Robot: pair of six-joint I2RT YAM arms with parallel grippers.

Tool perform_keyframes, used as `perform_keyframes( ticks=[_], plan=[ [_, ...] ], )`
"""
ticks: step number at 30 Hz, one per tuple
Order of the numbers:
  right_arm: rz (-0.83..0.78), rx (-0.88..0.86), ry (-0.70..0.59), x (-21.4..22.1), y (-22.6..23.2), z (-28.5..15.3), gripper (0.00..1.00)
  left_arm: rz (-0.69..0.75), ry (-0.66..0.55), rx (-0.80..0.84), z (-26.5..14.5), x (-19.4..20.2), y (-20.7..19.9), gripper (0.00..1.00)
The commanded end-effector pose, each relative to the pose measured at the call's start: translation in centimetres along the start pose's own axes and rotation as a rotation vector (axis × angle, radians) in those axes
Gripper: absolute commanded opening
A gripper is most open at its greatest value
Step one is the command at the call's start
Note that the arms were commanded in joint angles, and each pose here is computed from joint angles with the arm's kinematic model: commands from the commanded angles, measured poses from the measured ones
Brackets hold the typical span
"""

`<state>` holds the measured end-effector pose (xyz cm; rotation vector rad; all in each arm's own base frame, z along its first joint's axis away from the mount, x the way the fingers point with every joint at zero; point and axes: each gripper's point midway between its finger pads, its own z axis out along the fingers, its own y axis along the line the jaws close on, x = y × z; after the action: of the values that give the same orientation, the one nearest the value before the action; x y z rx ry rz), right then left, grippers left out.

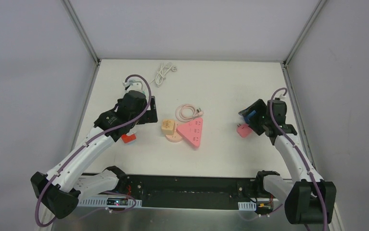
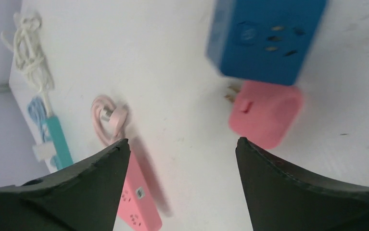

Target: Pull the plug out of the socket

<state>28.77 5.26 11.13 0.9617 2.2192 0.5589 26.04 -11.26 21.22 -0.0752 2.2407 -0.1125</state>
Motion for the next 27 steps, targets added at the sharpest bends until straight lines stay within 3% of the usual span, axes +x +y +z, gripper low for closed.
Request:
perform_keyframes(
  ticks=[1, 8, 13, 20, 27],
  plan=[
    [-0.152, -0.162, 0.030, 1.8, 6.1, -2.4, 0.86, -0.050, -0.005, -0.024, 0.8, 1.1, 0.7, 0.96],
    [-0.326, -0.188, 0.148, 8.7, 10.2, -1.4, 0.90, -0.133, 0.056, 0.040, 2.0, 3.9, -0.6, 0.96],
    [-0.243, -0.307, 0.331, 14.2, 11.5, 0.0, 0.92, -0.191, 0.099, 0.124, 3.3, 4.8, -3.0, 0.96],
    [-0.201, -0.467, 0.386, 16.3, 12.1, 0.5, 0.98, -0.172, 0.204, 0.187, 5.8, 5.1, -6.3, 0.93],
    [-0.170, -0.511, 0.542, 19.2, 12.3, 1.7, 0.93, -0.087, 0.331, 0.038, 8.5, 7.3, -5.0, 0.76]
  ],
)
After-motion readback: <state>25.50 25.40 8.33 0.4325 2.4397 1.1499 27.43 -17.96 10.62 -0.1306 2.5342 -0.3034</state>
